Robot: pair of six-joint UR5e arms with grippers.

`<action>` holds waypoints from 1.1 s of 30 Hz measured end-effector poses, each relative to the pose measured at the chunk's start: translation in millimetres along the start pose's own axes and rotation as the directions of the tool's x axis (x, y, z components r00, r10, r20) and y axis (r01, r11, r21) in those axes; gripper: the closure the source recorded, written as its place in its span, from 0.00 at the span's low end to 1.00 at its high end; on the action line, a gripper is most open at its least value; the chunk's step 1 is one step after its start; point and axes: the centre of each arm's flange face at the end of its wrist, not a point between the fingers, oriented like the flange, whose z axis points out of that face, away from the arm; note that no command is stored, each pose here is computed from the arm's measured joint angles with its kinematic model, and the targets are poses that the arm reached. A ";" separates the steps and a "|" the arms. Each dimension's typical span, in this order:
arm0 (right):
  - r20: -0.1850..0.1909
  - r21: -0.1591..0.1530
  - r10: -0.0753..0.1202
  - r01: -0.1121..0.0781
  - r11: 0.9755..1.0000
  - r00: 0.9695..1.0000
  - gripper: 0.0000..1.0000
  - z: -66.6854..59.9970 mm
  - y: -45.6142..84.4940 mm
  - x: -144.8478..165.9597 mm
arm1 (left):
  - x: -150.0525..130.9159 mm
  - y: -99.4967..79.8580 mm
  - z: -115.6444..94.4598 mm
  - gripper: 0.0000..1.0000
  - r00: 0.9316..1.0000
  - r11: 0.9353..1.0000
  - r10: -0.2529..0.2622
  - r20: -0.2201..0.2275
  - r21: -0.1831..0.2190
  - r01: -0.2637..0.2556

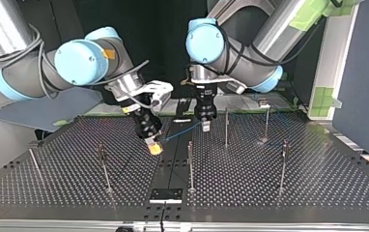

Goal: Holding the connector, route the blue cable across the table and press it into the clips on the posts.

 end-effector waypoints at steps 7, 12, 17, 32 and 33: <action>0.002 -0.001 0.001 -0.001 1.000 1.000 1.00 0.7 0.5 -1.5 | -19.8 -5.4 10.2 1.00 0.998 1.000 -0.029 0.049 0.012 0.029; 0.013 -0.009 0.005 -0.005 1.000 1.000 1.00 4.3 7.1 -7.9 | -29.9 -6.1 21.8 1.00 0.997 0.999 -0.036 0.062 0.021 0.035; 0.013 -0.007 0.016 -0.016 1.000 1.000 1.00 6.7 15.0 -8.3 | -31.3 6.0 34.4 1.00 0.998 1.000 -0.022 0.053 0.014 0.022; 0.027 0.015 0.034 -0.035 0.999 0.999 1.00 20.8 37.3 -16.3 | -23.8 12.3 76.2 1.00 0.999 0.999 -0.007 0.048 0.043 0.005; 0.026 0.016 0.037 -0.037 0.999 0.999 1.00 22.0 39.0 -15.8 | -22.7 12.2 78.7 1.00 0.999 0.999 -0.002 0.043 0.043 0.000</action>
